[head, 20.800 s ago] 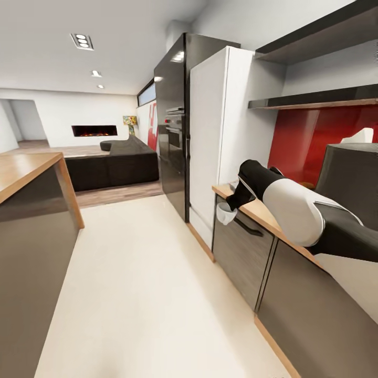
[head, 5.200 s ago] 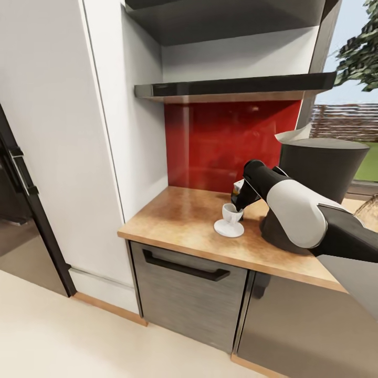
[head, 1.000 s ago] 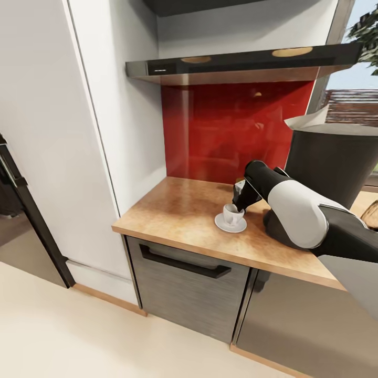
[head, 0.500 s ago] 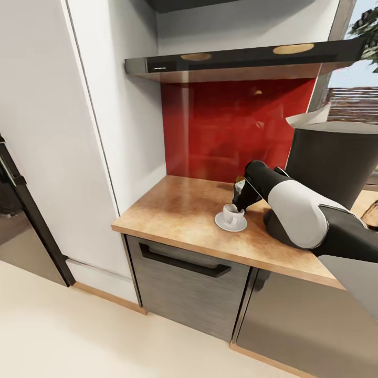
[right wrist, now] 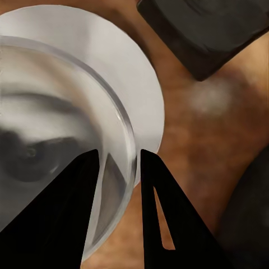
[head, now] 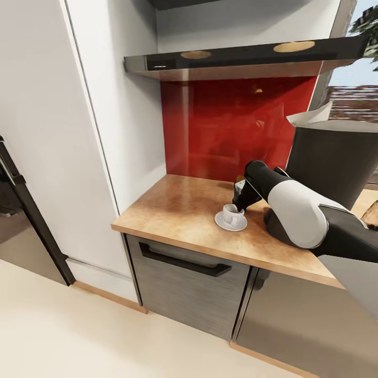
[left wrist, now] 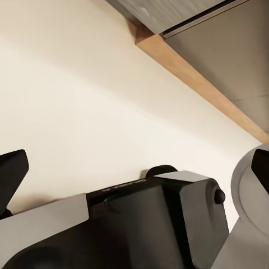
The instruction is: Set up a coffee station on the kitchen countertop: keep the coffee maker on the countertop, move the bottle of coffee from the kitchen shelf to the counter next to the coffee maker, place a paper coffee filter on top of the coffee maker, put the saucer next to the coffee maker with the coffee cup on the saucer, and place the electric kettle next to the coffee maker.
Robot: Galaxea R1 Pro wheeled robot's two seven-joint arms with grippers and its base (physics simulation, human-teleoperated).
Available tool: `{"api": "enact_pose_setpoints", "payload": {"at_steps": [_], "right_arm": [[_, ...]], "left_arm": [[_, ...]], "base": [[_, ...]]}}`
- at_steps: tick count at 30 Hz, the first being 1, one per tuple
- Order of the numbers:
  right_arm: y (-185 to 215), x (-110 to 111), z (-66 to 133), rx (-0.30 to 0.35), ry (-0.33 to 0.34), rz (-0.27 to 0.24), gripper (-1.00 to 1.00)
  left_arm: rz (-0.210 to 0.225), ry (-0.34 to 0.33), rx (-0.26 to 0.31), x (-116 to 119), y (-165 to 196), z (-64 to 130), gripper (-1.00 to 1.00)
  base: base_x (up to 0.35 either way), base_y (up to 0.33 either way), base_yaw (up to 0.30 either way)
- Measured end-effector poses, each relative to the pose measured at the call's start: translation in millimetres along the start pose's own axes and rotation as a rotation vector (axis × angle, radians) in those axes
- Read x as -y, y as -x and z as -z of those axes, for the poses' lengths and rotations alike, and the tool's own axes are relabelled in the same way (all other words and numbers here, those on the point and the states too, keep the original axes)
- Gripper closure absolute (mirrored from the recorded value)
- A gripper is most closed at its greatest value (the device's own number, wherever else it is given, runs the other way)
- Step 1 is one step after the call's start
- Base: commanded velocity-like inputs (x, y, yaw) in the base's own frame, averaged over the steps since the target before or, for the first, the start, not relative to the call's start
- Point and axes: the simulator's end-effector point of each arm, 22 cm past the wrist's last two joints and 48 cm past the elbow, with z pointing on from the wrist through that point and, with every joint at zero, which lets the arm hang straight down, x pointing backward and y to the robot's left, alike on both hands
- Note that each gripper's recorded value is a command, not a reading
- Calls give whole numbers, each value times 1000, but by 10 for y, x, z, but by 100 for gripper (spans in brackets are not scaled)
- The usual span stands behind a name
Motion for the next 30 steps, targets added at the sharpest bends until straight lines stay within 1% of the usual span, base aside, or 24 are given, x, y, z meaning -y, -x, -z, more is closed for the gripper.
{"api": "enact_pose_setpoints", "payload": {"at_steps": [30], "right_arm": [[-17,-15,-85,-11,5,0,100]], "left_arm": [[8,3,-8,-14,-35,0,-100]], "base": [[0,0,0]]}}
